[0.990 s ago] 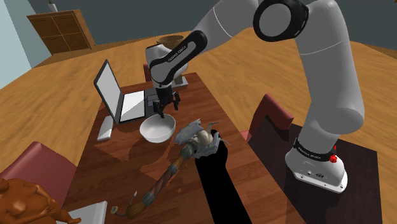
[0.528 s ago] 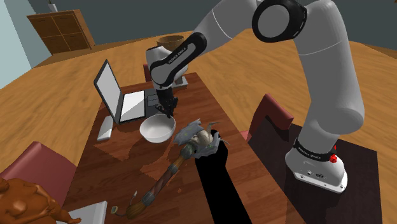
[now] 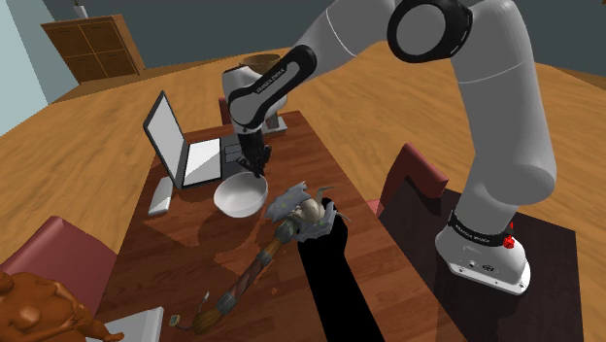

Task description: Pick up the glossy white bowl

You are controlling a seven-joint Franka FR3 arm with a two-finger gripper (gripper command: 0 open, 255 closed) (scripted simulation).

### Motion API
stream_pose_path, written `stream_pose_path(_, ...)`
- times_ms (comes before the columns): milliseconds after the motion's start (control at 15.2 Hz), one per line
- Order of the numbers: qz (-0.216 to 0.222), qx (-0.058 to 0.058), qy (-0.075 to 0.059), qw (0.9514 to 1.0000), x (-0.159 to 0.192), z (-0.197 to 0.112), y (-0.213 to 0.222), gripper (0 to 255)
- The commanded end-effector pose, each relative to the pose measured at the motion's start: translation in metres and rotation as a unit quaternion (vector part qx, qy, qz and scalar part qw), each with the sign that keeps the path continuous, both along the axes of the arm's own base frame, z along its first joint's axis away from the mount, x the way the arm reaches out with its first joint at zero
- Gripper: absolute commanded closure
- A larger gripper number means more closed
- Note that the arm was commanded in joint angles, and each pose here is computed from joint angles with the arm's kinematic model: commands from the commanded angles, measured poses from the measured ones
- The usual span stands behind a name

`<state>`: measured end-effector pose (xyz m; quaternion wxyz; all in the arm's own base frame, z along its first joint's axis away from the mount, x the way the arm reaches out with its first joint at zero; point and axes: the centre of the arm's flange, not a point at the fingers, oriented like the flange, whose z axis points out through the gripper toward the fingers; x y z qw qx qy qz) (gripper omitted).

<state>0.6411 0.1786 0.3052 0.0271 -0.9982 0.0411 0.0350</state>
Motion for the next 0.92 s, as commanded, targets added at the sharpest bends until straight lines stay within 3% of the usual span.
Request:
stream_pose_path(0,0.000,0.000,0.000,1.0000,0.001,0.010,0.000,255)
stream_pose_path(858,0.000,0.000,0.000,1.0000,0.001,0.069,0.000,255)
